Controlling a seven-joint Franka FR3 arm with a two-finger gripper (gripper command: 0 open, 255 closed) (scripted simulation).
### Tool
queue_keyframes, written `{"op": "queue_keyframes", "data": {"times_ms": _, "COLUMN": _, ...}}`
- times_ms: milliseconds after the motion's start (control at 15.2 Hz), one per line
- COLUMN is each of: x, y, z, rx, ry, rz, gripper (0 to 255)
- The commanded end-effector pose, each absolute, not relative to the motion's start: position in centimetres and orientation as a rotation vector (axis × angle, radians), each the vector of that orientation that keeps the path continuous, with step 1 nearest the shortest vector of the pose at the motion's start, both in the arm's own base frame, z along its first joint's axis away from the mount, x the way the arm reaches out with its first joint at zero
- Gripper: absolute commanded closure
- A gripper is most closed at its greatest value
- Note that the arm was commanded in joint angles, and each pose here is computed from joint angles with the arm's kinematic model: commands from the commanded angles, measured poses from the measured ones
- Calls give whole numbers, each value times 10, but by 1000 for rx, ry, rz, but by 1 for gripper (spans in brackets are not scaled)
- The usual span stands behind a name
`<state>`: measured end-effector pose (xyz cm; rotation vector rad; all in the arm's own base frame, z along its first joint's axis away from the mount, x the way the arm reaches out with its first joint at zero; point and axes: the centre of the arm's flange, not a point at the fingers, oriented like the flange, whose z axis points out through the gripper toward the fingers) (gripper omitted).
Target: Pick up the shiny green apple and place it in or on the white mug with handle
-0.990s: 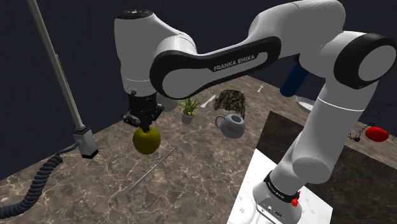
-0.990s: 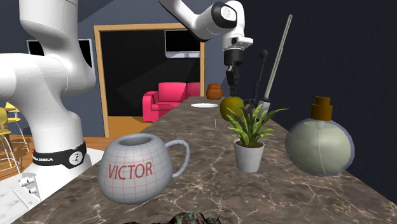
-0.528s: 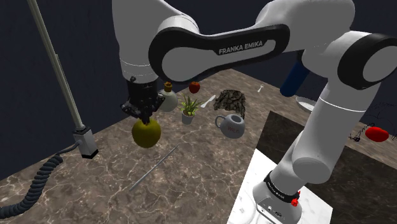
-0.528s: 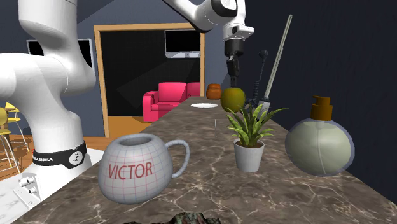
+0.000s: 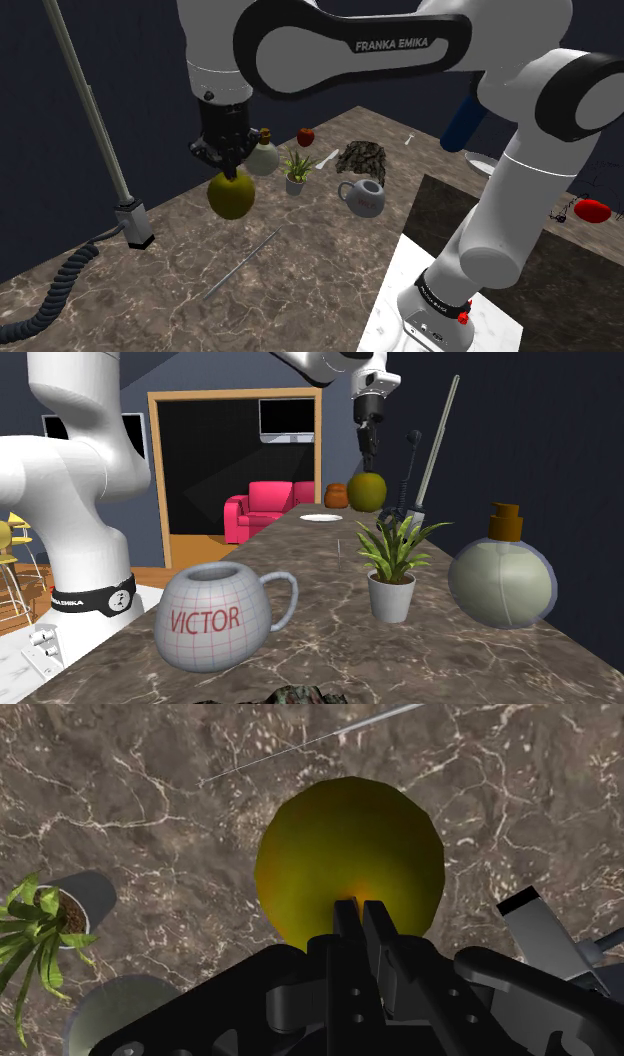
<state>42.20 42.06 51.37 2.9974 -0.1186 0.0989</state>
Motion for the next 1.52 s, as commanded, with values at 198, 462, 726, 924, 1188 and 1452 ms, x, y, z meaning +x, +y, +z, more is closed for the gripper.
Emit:
{"op": "queue_keyframes", "data": {"times_ms": 198, "x": 421, "y": 420, "z": 541, "rx": 2997, "ry": -119, "rz": 98, "gripper": 255}}
{"op": "queue_keyframes", "data": {"times_ms": 462, "x": 421, "y": 420, "z": 562, "rx": 2997, "ry": -119, "rz": 98, "gripper": 255}}
{"op": "queue_keyframes", "data": {"times_ms": 726, "x": 413, "y": 382, "z": 571, "rx": 2997, "ry": -119, "rz": 98, "gripper": 255}}
{"op": "queue_keyframes", "data": {"times_ms": 924, "x": 405, "y": 343, "z": 577, "rx": 2997, "ry": -119, "rz": 98, "gripper": 255}}
{"op": "queue_keyframes", "data": {"times_ms": 1188, "x": 395, "y": 292, "z": 585, "rx": 2997, "ry": -119, "rz": 98, "gripper": 255}}
{"op": "queue_keyframes", "data": {"times_ms": 1452, "x": 384, "y": 241, "z": 593, "rx": 2997, "ry": -119, "rz": 98, "gripper": 255}}
